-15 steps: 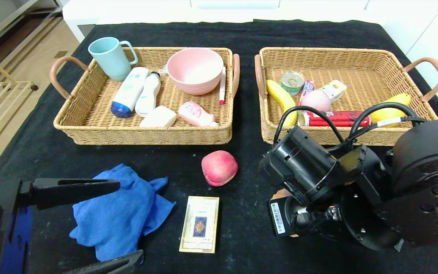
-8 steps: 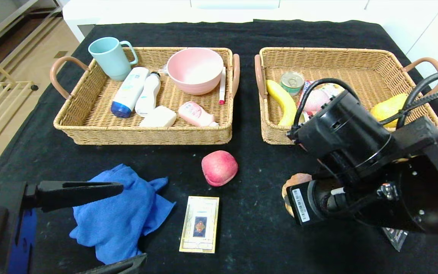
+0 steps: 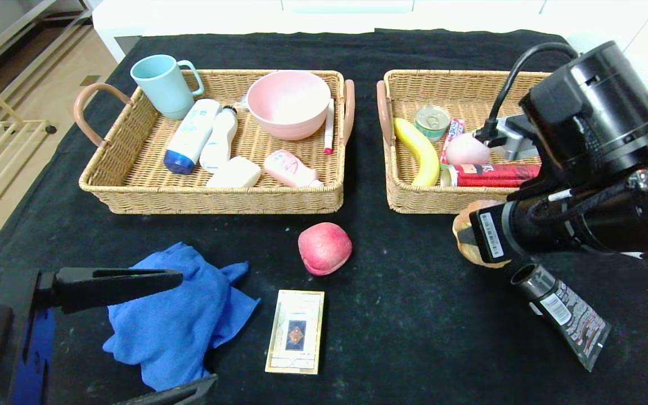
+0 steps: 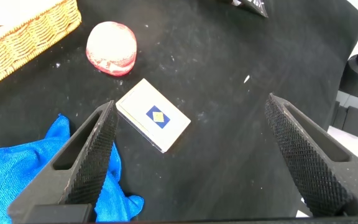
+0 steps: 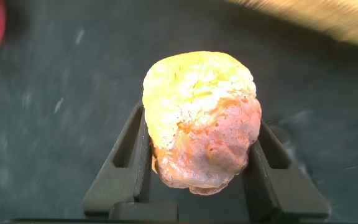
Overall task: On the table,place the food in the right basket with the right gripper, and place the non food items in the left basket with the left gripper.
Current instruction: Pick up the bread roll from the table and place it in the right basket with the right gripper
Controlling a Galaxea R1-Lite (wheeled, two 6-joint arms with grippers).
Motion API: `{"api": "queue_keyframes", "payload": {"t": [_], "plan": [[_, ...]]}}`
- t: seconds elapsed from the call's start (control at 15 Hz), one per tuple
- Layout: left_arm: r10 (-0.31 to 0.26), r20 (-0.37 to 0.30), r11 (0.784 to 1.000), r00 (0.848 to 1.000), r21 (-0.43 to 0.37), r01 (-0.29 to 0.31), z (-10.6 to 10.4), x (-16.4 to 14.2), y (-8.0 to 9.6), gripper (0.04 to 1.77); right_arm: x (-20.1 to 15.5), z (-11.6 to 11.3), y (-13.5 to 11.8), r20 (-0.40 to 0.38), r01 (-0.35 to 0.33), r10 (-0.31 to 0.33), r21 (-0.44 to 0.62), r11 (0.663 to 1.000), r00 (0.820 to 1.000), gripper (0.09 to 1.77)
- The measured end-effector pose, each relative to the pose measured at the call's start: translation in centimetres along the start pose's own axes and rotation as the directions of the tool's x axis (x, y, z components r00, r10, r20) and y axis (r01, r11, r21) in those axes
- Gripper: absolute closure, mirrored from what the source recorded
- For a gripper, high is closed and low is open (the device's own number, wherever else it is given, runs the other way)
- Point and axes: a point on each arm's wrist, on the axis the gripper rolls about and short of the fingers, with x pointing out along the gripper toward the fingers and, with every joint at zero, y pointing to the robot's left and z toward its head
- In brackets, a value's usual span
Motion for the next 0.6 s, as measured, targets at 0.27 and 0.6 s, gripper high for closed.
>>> {"api": "queue_keyframes", "payload": {"t": [0.27, 0.6], "plan": [[0.000, 0.002, 1.000, 1.000, 0.001, 0.000, 0.0, 0.0, 0.0, 0.09, -0.6, 2.4, -2.3, 0.076, 0.044, -0.045, 0.019, 0.999, 0.996, 1.00], [0.002, 0.012, 1.000, 1.000, 0.005, -0.002, 0.1, -0.2, 0.0, 0.09, -0.1, 4.1, -5.0, 0.111, 0.117, -0.123, 0.065, 0.991, 0.986, 1.00]]}}
